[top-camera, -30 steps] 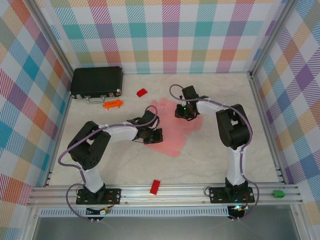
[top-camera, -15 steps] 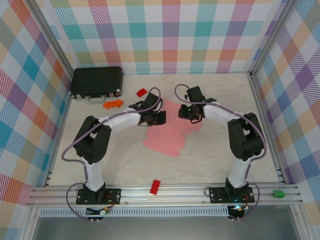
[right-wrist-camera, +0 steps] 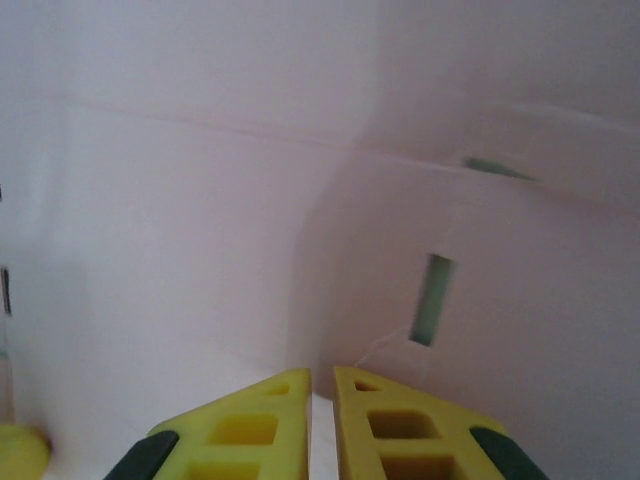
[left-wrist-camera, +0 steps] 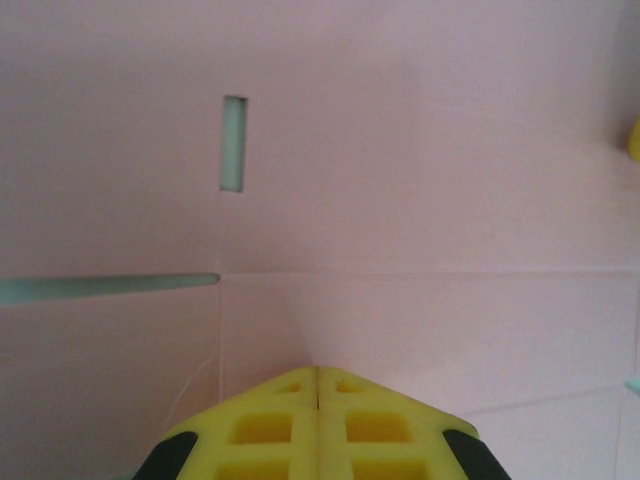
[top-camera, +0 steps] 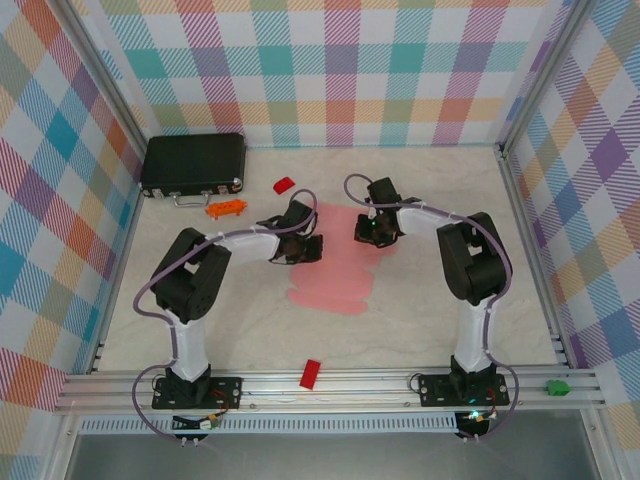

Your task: Fold the paper box

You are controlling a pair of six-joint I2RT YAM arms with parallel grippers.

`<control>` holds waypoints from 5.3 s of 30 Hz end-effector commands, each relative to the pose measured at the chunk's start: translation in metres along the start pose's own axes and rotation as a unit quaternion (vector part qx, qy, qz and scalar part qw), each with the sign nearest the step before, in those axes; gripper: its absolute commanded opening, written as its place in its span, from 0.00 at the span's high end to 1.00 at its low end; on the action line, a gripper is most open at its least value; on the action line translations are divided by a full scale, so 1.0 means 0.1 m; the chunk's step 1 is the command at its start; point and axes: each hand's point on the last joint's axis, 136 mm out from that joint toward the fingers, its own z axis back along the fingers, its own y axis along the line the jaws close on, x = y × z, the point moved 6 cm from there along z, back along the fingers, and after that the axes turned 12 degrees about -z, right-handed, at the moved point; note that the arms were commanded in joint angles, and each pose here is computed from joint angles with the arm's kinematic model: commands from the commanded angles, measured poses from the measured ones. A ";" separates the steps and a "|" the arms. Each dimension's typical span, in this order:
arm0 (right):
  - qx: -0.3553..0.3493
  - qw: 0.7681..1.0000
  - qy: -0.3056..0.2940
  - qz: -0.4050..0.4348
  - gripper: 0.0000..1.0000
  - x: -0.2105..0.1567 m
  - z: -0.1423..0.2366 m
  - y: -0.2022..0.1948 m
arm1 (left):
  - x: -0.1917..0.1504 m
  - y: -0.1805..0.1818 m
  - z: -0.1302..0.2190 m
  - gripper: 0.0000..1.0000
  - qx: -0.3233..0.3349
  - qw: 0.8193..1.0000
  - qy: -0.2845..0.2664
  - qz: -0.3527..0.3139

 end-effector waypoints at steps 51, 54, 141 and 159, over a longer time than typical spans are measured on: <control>0.006 0.999 0.021 -0.024 0.83 -0.06 -0.03 0.09 | 1.24 0.57 0.03 0.74 -0.009 0.999 0.013 0.043; 0.007 0.999 0.022 -0.024 0.83 -0.07 -0.04 0.09 | 1.25 0.54 0.03 0.73 -0.023 0.999 0.015 0.043; 0.093 0.995 0.038 -0.015 0.75 0.79 0.24 -0.06 | 0.15 0.17 -0.16 1.00 0.007 0.997 0.067 0.046; 0.100 0.993 0.051 0.020 0.72 0.77 0.19 0.19 | 0.09 0.20 -0.20 1.00 0.012 0.996 0.079 0.044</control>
